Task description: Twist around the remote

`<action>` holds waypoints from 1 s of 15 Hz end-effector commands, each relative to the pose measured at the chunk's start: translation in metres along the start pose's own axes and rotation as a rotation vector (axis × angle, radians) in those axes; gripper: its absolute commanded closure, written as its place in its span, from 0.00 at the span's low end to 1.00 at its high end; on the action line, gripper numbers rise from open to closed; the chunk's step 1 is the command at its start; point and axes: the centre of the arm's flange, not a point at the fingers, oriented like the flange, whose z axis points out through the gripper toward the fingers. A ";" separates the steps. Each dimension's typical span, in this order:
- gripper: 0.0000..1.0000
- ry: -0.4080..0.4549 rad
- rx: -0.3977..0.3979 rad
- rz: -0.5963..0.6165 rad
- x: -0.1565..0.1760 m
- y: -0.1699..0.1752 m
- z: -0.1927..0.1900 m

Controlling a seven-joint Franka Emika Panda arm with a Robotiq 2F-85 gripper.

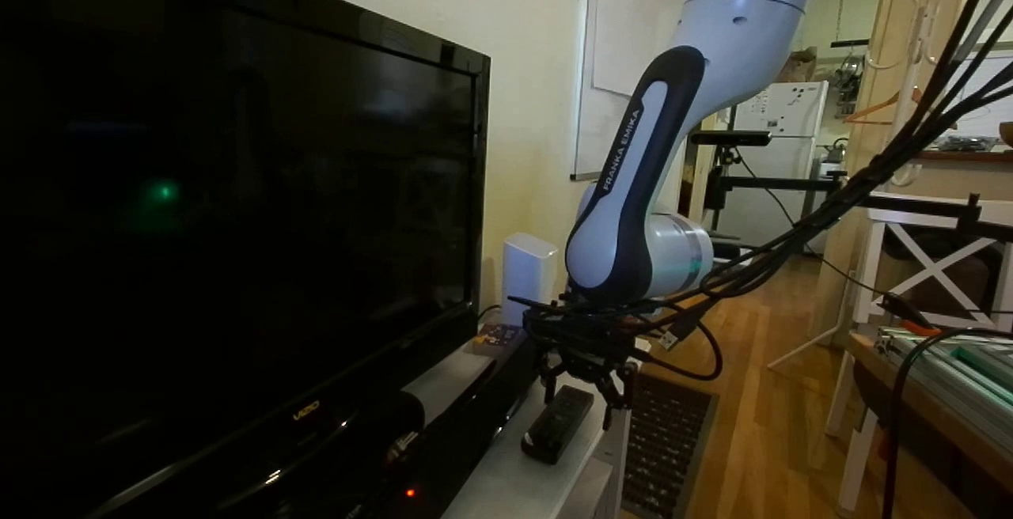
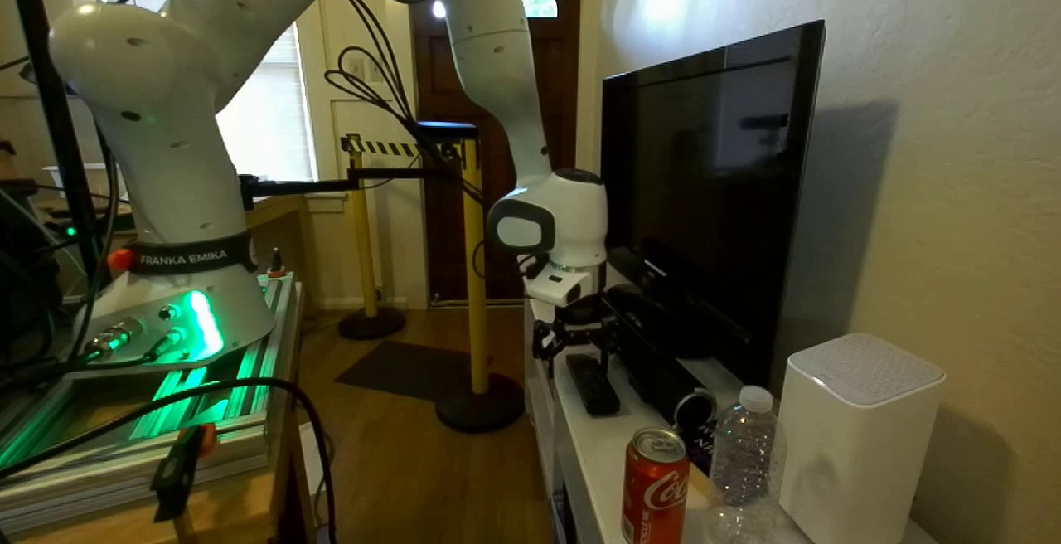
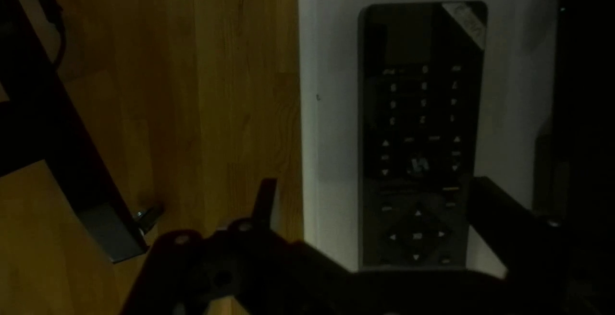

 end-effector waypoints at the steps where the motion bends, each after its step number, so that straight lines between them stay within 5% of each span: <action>1: 0.00 0.020 0.035 0.016 -0.009 -0.012 0.004; 15: 0.00 0.092 0.020 -0.033 -0.026 -0.028 0.032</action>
